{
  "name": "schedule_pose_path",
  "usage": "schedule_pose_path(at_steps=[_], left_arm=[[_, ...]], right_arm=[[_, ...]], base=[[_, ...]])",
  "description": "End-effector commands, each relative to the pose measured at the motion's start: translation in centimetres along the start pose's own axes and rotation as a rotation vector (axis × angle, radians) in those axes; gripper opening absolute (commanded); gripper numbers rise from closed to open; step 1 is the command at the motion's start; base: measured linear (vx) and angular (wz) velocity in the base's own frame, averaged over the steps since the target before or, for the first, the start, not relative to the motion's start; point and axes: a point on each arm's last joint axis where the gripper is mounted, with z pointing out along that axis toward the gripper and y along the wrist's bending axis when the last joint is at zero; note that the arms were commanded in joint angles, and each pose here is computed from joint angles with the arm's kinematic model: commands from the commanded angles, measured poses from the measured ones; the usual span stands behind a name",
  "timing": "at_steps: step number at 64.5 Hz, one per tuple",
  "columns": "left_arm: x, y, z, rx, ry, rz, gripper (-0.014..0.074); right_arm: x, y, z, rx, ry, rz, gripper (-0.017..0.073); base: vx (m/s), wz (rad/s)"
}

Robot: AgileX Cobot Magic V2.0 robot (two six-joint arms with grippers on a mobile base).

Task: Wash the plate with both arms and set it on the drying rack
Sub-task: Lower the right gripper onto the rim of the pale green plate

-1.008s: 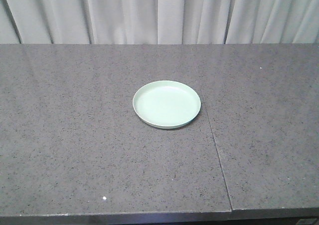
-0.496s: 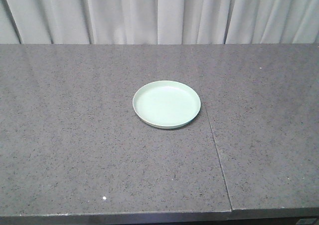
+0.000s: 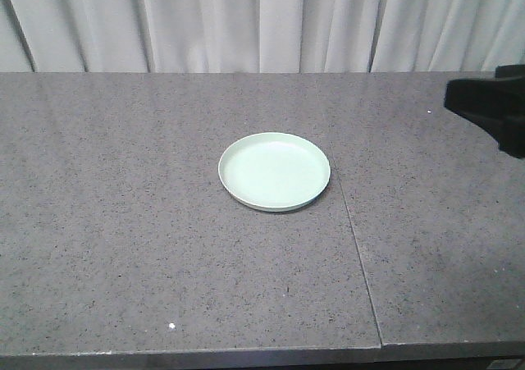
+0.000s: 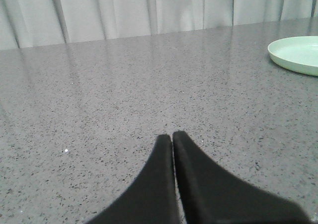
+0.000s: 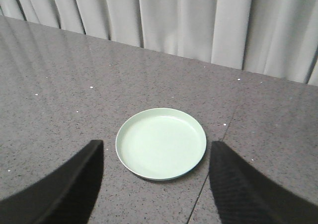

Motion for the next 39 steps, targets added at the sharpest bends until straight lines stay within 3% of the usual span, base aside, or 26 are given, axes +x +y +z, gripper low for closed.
schedule_pose_path(at_steps=[1, 10, 21, 26, 33, 39], left_arm=[[-1.4, -0.1, -0.3, 0.016, -0.108, -0.008, -0.0006], [-1.4, -0.1, -0.3, 0.016, -0.108, -0.008, -0.0006], [-1.4, -0.1, -0.3, 0.016, -0.108, -0.008, -0.0006], [-1.4, -0.1, -0.3, 0.016, -0.108, -0.008, -0.0006], [-1.4, -0.1, -0.3, 0.016, -0.108, -0.008, -0.0006], [-1.4, -0.1, -0.3, 0.016, -0.108, -0.008, -0.0006]], right_arm=[[-2.5, -0.5, 1.2, -0.038, -0.043, 0.018, 0.0528], [-4.9, -1.3, 4.0, -0.123, 0.017, 0.016, 0.0513], [-6.2, -0.6, 9.5, -0.193, 0.113, -0.025, 0.0512], [-5.9, -0.4, 12.6, -0.167, 0.182, -0.033, 0.0512], [-4.6, -1.4, 17.0, -0.059, 0.317, -0.06, 0.0512], [-3.6, -2.5, 19.9, 0.008, 0.39, -0.03, 0.0512]], base=[[0.0, 0.0], [0.0, 0.0], [0.0, 0.0], [0.0, 0.0], [0.0, 0.0], [0.0, 0.0]])
